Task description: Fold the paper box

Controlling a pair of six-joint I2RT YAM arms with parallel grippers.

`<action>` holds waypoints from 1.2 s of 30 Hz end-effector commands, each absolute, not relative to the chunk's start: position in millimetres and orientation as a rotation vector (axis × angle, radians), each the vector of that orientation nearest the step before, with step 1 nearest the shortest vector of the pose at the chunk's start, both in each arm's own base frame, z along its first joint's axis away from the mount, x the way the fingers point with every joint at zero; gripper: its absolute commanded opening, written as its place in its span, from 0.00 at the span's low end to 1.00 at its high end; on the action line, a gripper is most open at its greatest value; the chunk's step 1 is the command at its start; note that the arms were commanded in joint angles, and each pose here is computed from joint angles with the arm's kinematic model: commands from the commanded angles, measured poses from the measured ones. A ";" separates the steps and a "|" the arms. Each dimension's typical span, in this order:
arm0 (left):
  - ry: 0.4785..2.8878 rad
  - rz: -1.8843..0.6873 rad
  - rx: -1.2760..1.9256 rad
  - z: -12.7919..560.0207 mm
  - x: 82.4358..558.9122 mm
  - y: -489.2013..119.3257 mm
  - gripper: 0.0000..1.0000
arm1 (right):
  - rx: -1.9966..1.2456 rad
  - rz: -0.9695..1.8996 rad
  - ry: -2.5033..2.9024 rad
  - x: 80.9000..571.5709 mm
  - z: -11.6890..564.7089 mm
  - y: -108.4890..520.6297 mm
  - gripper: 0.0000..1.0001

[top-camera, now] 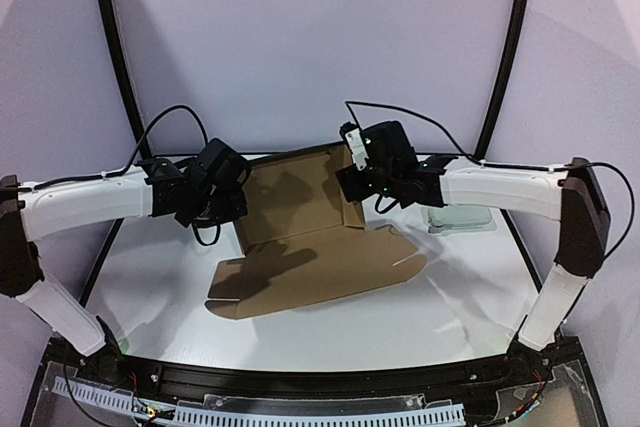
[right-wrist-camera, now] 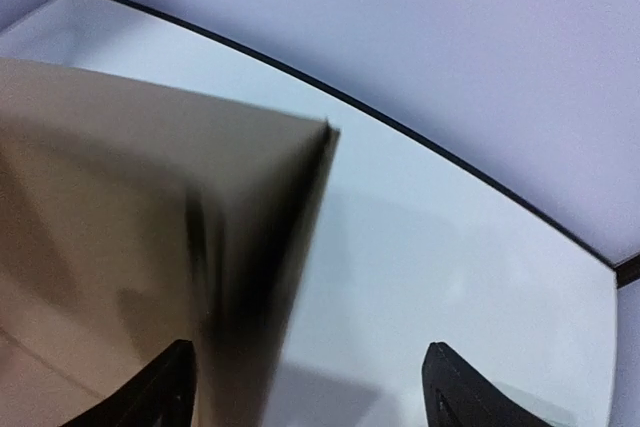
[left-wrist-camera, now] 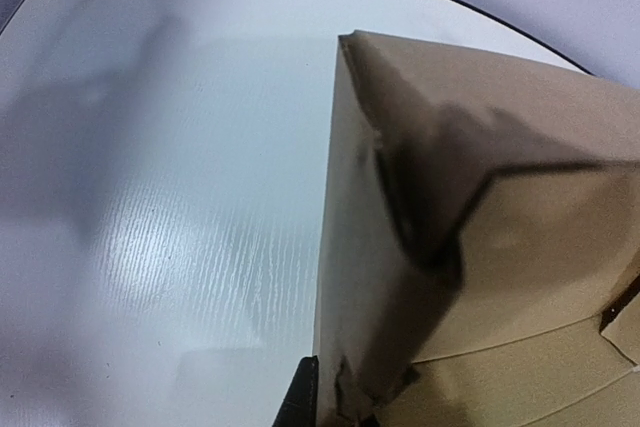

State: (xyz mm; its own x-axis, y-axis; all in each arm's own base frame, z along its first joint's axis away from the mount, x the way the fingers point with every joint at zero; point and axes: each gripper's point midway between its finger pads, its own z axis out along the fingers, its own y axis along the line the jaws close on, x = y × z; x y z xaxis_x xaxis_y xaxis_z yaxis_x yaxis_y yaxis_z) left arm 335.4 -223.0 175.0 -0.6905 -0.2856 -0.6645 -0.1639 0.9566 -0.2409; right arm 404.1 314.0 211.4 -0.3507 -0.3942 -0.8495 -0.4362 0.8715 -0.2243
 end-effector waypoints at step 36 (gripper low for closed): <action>2.291 -0.257 -0.325 186.2 338.6 -219.5 0.01 | -0.695 0.669 1.751 319.9 273.8 244.3 0.95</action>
State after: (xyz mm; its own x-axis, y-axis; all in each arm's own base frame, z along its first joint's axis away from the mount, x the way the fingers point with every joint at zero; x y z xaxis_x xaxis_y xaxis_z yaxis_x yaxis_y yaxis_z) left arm 337.8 -217.7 174.8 -0.6732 -0.2906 -0.6800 -0.1714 0.9558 -0.2388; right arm 297.0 278.7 269.9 -0.1779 -0.2552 -0.9504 -0.8261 0.5635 0.0033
